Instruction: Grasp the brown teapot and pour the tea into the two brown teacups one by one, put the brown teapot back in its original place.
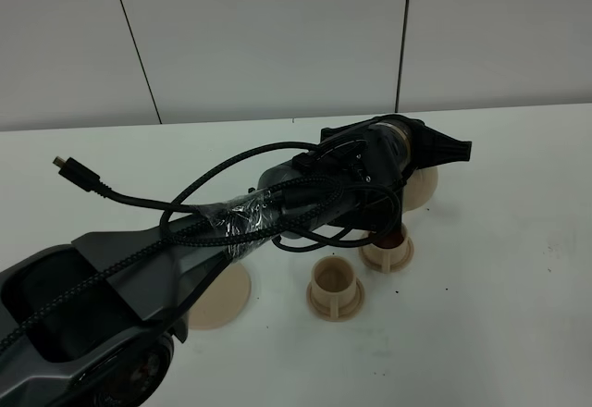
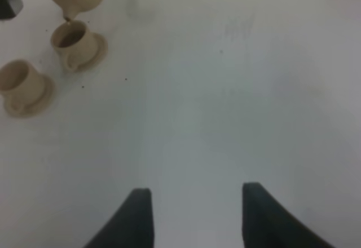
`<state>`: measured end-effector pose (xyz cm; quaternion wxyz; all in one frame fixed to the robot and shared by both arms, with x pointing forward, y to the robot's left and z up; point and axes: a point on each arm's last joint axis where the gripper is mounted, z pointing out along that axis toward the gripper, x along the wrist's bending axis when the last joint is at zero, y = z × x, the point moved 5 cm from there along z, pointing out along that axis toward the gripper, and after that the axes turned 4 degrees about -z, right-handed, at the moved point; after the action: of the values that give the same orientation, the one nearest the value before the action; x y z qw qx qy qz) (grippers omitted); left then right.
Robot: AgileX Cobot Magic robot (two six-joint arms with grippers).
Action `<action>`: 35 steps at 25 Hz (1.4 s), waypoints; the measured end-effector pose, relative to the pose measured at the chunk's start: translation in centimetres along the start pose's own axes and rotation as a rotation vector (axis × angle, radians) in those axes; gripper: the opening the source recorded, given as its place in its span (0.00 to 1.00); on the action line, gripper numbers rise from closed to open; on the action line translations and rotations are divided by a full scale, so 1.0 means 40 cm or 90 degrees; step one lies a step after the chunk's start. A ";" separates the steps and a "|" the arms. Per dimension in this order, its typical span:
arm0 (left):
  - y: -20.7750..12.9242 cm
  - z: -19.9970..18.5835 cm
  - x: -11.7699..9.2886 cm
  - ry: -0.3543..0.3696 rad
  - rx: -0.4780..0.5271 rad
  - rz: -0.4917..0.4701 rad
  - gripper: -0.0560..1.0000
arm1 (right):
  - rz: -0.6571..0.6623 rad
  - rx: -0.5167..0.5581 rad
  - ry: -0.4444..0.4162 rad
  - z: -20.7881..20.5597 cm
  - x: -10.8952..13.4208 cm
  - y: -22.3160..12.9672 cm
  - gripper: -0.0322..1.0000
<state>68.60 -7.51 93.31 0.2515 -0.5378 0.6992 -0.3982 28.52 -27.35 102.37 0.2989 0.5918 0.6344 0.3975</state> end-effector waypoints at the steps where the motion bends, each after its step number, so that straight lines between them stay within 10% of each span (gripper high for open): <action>1: 0.000 0.000 0.000 0.000 0.000 0.000 0.22 | 0.000 0.000 0.000 0.000 0.000 0.000 0.38; 35: 0.001 0.000 -0.003 -0.005 -0.002 -0.014 0.22 | 0.000 0.000 0.000 0.000 0.000 0.000 0.38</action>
<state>68.60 -7.40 93.27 0.2490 -0.5472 0.6931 -0.3976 28.52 -27.35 102.37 0.2988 0.5920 0.6342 0.3976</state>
